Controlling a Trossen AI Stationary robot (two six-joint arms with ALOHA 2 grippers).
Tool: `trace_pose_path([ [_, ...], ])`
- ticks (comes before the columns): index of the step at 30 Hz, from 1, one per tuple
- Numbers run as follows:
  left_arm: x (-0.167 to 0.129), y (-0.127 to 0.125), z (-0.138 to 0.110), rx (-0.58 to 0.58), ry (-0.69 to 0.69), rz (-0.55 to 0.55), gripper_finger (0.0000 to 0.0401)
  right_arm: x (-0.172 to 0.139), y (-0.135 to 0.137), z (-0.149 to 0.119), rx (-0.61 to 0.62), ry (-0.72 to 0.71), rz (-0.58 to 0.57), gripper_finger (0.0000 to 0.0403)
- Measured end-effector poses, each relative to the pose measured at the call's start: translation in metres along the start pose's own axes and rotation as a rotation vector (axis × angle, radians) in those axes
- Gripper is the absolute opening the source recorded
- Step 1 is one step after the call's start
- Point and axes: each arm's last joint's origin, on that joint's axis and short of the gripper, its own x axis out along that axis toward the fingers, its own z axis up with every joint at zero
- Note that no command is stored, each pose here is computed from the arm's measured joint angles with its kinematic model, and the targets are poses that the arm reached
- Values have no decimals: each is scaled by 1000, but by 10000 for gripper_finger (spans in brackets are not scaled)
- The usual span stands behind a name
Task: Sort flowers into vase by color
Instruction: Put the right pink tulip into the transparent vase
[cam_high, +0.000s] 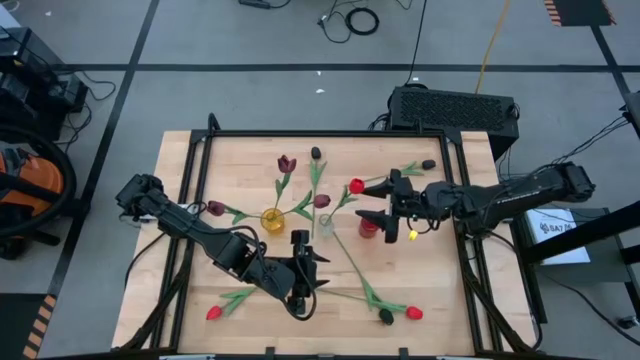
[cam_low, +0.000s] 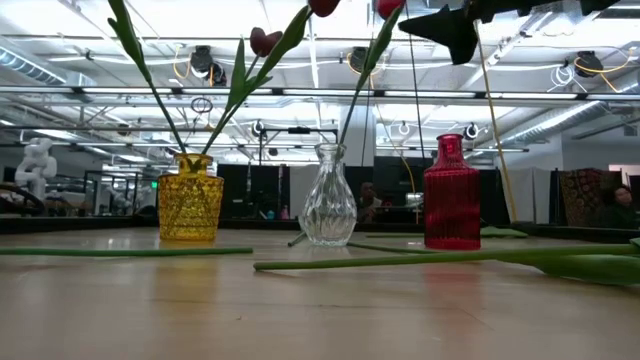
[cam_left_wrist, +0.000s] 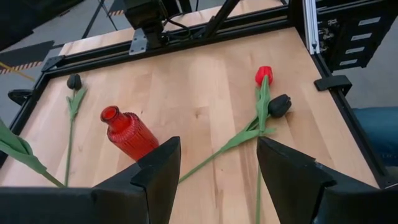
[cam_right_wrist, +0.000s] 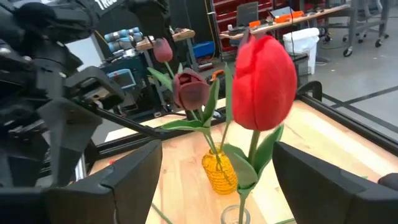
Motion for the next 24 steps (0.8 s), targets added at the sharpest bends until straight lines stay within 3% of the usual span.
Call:
trace_pose_path([
  [9, 0, 0, 0, -1, 0, 0, 219, -10, -3, -1, -21, 64, -23, 297],
  [19, 0, -2, 1, -6, -12, -28, 219, -42, -7, 8, -18, 100, -18, 297],
  [24, 17, -10, 5, -18, -90, -66, 219, -59, -9, 11, 9, 111, -10, 297],
])
